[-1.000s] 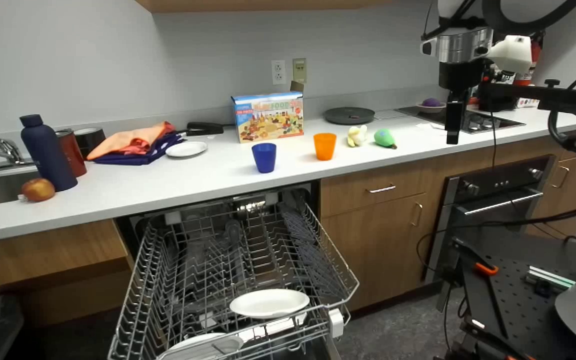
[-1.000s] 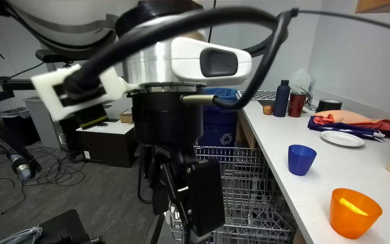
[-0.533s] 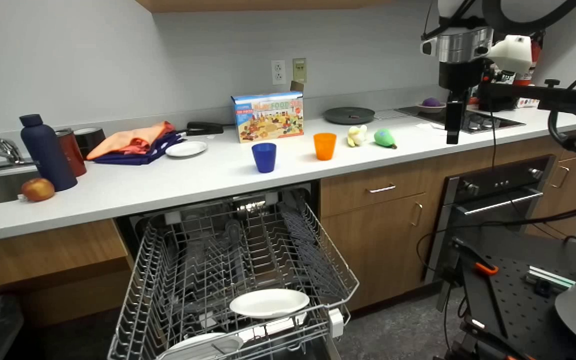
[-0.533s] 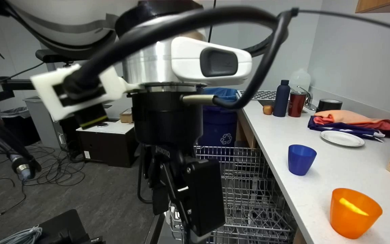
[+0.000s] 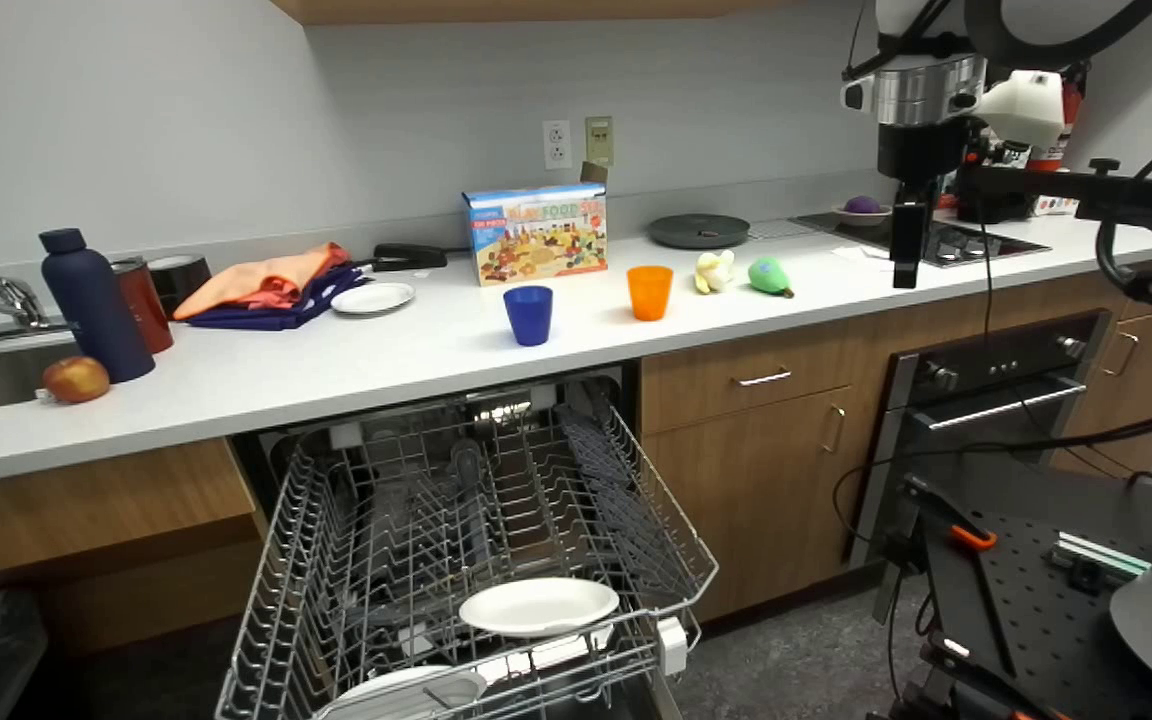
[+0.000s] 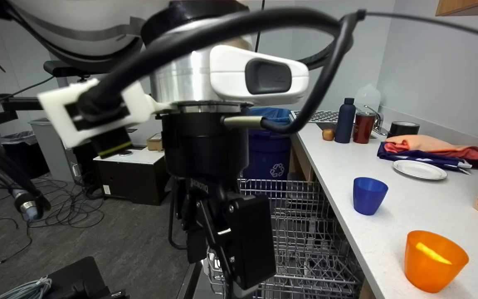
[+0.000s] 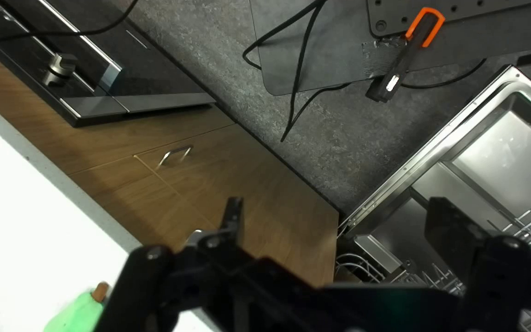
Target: Close the top drawer of the dishwasher
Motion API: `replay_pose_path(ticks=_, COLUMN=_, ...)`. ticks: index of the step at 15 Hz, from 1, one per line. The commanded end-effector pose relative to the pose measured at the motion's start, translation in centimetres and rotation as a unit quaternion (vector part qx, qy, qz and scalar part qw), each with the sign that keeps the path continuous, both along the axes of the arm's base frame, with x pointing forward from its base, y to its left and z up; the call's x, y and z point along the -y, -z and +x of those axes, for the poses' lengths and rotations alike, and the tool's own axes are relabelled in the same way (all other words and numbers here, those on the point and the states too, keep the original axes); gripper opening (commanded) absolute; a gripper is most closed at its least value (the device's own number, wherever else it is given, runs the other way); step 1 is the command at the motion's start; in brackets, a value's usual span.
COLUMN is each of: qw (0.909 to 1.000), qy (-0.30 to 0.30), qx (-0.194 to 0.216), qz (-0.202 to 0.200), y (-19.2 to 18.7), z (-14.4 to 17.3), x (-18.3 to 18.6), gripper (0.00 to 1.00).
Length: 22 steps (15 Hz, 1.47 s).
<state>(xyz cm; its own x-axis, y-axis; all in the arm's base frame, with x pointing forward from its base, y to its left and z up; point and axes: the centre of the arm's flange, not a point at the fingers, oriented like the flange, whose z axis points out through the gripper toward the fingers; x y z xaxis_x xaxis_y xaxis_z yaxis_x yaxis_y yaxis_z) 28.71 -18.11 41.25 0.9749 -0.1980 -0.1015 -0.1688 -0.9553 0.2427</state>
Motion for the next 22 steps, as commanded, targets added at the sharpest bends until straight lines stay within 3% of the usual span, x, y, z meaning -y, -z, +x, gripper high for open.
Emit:
replay_pose_path(ticks=1, qw=1.0000, qy=0.000, qx=0.000, qz=0.000, y=0.0, z=0.0, x=0.0, gripper=1.00)
replay_pose_path(ticks=6, qw=1.0000, qy=0.000, qx=0.000, qz=0.000, y=0.0, z=0.0, x=0.0, gripper=1.00)
replay_pose_path(ticks=7, qw=1.0000, qy=0.001, qx=0.000, qz=-0.003, y=-1.0, z=-2.1, x=0.9, gripper=1.00)
replay_pose_path(ticks=11, qw=0.9996, qy=-0.027, qx=0.007, qz=-0.008, y=-1.0, z=-1.5, x=-0.7, gripper=1.00)
replay_pose_path(ticks=16, qw=0.9939, qy=-0.109, qx=0.020, qz=-0.003, y=-1.7, z=2.0, x=-3.7, gripper=1.00)
replay_pose_path(ticks=22, qw=0.9750, qy=-0.215, qx=0.057, qz=0.007, y=-2.5, z=7.2, x=-8.1, gripper=1.00)
